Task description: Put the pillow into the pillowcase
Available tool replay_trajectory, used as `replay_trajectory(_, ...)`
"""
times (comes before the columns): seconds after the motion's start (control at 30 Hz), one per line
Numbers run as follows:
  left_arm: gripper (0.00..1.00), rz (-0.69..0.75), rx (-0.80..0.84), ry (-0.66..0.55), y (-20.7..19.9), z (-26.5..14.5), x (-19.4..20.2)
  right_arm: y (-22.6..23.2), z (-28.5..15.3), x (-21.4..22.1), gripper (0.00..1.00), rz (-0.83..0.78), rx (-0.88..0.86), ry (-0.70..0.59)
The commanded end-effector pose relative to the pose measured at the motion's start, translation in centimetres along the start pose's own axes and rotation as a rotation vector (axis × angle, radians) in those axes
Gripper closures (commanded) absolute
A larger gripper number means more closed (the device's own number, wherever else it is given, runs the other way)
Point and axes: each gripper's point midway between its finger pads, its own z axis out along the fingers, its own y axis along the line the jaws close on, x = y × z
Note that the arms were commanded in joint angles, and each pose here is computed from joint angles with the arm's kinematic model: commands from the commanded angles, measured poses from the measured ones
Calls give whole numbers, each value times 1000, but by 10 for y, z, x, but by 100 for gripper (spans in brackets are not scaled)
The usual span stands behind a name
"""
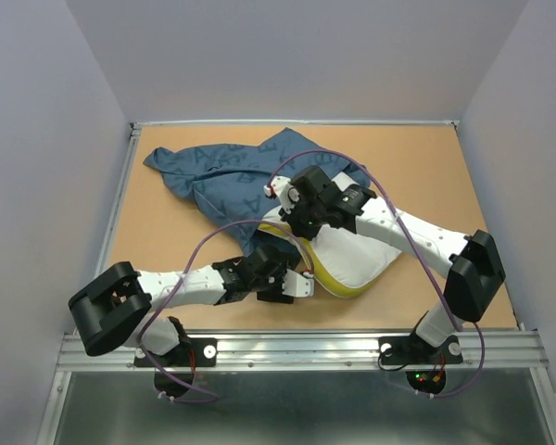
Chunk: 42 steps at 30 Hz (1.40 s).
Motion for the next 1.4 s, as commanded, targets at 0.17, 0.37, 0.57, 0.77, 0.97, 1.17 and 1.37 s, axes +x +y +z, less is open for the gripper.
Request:
replay_trajectory(0.17, 100, 46, 23, 98, -5, 18, 20, -3, -32, -46, 99, -28, -2, -159)
replay_trajectory(0.37, 100, 188, 198, -405, -27, -52, -140, -20, 7, -70, 99, 1, 3, -197)
replay_trajectory(0.57, 100, 270, 341, -610, -72, -105, -217, -50, 67, -115, 99, 163, 34, -265)
replay_trajectory(0.77, 100, 263, 370, -645, -76, -115, -222, -60, 119, -88, 99, 245, 21, -238)
replay_trajectory(0.97, 94, 230, 370, -632, -76, -120, -214, -17, 138, -16, 99, 321, -136, -133)
replay_trajectory(1.17, 48, 162, 346, -565, -64, -145, -181, 11, 48, -68, 31, 284, -272, -269)
replay_trajectory(1.37, 36, -70, 147, -495, 5, -182, -159, 2, -27, -26, 29, 116, -176, -236)
